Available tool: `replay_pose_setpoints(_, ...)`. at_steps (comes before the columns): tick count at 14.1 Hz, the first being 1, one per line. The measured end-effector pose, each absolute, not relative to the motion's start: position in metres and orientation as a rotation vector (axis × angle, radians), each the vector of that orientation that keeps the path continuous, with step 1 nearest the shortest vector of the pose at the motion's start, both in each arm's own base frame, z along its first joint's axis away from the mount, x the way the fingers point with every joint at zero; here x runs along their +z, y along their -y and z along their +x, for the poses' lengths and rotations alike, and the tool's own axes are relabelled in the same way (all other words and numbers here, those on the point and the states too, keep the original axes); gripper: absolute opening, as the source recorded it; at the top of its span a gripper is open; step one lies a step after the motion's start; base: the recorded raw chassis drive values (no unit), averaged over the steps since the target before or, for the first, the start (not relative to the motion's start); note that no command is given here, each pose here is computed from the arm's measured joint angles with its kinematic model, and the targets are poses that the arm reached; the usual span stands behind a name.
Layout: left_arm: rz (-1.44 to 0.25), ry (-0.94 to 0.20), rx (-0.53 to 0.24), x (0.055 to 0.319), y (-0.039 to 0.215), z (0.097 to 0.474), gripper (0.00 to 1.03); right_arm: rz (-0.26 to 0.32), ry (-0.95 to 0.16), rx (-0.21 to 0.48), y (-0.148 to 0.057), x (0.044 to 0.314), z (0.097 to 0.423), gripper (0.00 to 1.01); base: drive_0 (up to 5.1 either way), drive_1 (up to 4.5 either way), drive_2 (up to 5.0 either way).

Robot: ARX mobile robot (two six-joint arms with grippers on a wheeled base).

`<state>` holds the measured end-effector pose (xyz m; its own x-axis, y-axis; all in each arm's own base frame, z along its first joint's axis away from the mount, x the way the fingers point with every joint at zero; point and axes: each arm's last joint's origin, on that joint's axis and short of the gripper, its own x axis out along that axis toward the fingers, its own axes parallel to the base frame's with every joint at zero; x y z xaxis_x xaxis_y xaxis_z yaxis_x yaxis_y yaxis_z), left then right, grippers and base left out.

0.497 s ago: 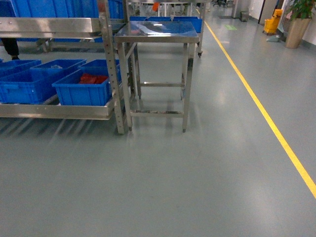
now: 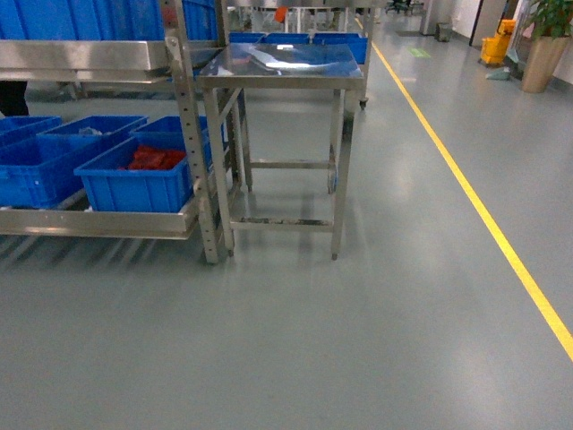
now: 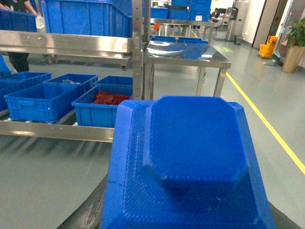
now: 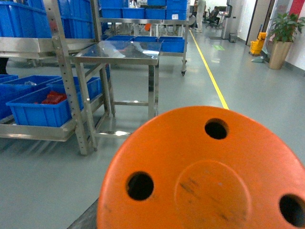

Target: Sort blue parts and orange caps into right shelf containers

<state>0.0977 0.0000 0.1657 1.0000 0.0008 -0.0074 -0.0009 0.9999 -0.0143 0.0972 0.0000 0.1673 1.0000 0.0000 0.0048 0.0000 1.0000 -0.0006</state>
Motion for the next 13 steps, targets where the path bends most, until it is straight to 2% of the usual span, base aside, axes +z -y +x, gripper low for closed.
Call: replay_pose_setpoints(13, -0.014, -0.004, 0.000, 0.1660, 0.0000, 0.0977, 0.42, -0.001, 0.001, 0.000, 0.0000, 0.1669, 0.0972, 0.44, 0.0, 4.25, -4.2)
